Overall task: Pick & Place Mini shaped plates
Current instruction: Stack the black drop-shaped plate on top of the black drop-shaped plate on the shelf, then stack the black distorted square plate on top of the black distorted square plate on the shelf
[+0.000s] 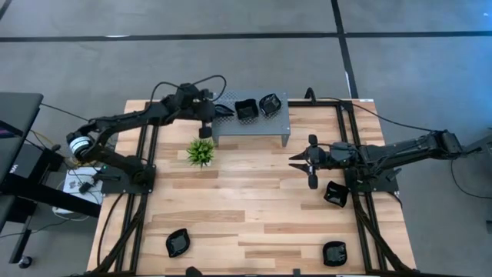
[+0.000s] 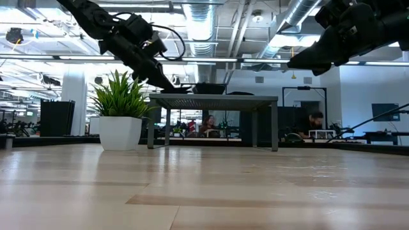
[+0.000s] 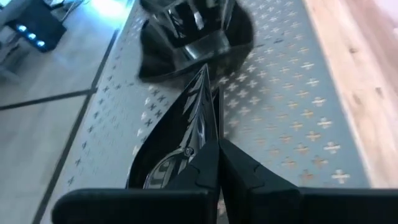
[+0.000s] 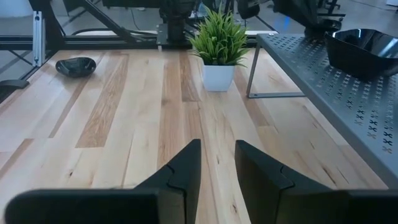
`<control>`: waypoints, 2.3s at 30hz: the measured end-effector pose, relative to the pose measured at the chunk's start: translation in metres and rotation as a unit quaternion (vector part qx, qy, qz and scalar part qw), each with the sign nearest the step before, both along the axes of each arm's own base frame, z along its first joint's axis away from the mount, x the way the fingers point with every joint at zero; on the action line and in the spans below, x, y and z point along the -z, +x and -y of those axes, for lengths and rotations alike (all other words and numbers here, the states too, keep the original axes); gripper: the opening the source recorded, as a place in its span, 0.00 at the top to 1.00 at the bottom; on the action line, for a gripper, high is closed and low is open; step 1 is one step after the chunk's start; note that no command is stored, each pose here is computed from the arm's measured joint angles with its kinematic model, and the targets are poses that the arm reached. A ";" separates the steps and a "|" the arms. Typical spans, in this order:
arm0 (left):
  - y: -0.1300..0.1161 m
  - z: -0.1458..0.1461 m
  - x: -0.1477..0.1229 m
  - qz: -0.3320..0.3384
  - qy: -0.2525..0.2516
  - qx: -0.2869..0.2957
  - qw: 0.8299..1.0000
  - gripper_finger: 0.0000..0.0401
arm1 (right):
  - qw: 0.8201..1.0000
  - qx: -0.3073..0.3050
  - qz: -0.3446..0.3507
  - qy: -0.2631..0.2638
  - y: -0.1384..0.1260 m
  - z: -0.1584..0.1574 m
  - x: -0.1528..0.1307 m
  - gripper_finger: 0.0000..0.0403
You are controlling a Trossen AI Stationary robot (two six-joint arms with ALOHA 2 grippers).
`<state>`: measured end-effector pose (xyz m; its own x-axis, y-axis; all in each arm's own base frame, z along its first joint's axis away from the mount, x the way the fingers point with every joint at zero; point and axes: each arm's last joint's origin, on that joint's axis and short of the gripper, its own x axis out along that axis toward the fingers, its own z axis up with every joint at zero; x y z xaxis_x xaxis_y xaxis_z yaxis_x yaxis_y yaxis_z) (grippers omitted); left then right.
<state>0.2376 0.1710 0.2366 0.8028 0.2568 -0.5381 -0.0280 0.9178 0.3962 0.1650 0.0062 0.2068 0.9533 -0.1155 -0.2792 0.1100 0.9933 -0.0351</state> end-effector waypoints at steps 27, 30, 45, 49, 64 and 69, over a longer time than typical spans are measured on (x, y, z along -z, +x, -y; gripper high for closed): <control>0.047 0.112 -0.024 0.072 0.002 0.121 0.990 0.80 | 0.998 0.033 0.041 -0.023 0.002 0.005 -0.008 0.77; 0.051 0.136 -0.024 0.073 -0.013 0.150 0.986 0.80 | 0.998 0.038 0.053 -0.023 0.003 0.005 -0.014 0.77; 0.053 0.179 -0.021 0.068 -0.105 0.172 0.977 0.80 | 0.998 0.012 -0.027 -0.060 0.040 -0.048 -0.041 0.77; 0.053 0.175 -0.021 0.068 -0.103 0.167 0.978 0.80 | 0.994 0.004 -0.097 -0.053 0.060 -0.062 -0.050 0.77; 0.053 0.152 -0.021 0.073 -0.111 0.122 0.984 0.80 | 0.862 0.080 -0.478 0.151 0.085 -0.090 -0.057 0.77; 0.052 0.150 -0.020 0.071 -0.117 0.114 0.984 0.80 | 0.764 0.135 -0.602 0.190 0.078 -0.098 -0.032 0.77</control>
